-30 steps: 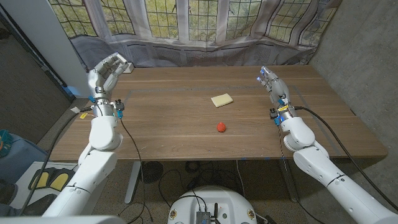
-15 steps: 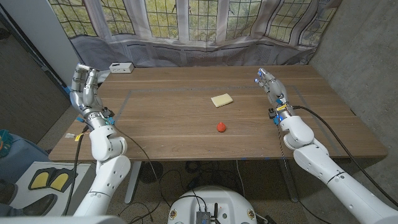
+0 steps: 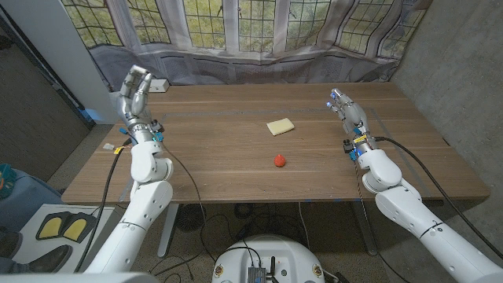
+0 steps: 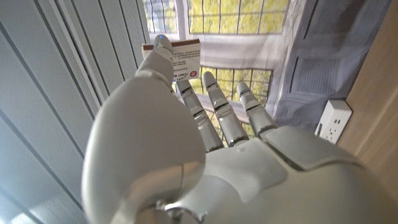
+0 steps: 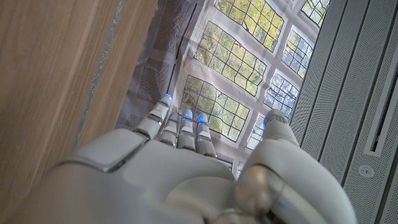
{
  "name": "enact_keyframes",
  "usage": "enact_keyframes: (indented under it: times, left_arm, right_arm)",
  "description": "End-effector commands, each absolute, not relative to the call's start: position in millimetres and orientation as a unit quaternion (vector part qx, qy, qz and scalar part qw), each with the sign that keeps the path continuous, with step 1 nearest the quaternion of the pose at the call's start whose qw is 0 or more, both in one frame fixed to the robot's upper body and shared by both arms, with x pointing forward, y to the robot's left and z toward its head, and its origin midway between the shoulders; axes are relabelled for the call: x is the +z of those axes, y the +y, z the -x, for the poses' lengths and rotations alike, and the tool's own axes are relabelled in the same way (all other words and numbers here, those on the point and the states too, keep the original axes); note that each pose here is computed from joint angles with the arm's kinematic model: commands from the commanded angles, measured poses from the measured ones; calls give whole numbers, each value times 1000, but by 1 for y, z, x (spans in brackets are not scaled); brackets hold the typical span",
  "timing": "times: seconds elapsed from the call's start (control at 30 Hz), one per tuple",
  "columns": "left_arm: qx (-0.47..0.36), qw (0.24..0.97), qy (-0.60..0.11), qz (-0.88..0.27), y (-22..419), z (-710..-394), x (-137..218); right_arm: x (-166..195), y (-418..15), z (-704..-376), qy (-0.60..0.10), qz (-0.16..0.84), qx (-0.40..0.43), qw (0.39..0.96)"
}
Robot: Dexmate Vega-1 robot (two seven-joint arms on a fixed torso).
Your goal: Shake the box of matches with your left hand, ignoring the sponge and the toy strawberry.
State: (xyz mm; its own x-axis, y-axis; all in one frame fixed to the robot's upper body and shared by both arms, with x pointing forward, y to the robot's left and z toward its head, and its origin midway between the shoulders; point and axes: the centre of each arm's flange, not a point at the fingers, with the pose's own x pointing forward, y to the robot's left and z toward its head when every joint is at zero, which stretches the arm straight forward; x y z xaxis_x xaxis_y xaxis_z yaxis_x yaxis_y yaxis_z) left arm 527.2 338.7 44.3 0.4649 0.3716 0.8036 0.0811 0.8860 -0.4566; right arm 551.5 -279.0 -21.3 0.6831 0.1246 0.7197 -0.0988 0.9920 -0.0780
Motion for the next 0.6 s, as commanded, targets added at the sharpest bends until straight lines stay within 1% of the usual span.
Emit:
enact_keyframes:
  times: [0.03,0.17,0.33,0.6]
  left_arm:
    - [24,819,-549,-164,212,-538,102]
    - [3,788,-561,-255,188,-534,109]
    - [14,728,-569,-382,162,-524,112]
    - [48,581,-574,-575,123,-512,101]
  right_arm:
    - [-27,-288,-540,-399,12,44,916]
    - [-27,-290,-540,-399,8,41,916]
    - [-26,-290,-542,-401,8,45,915]
    - [-25,-288,-546,-401,7,52,915]
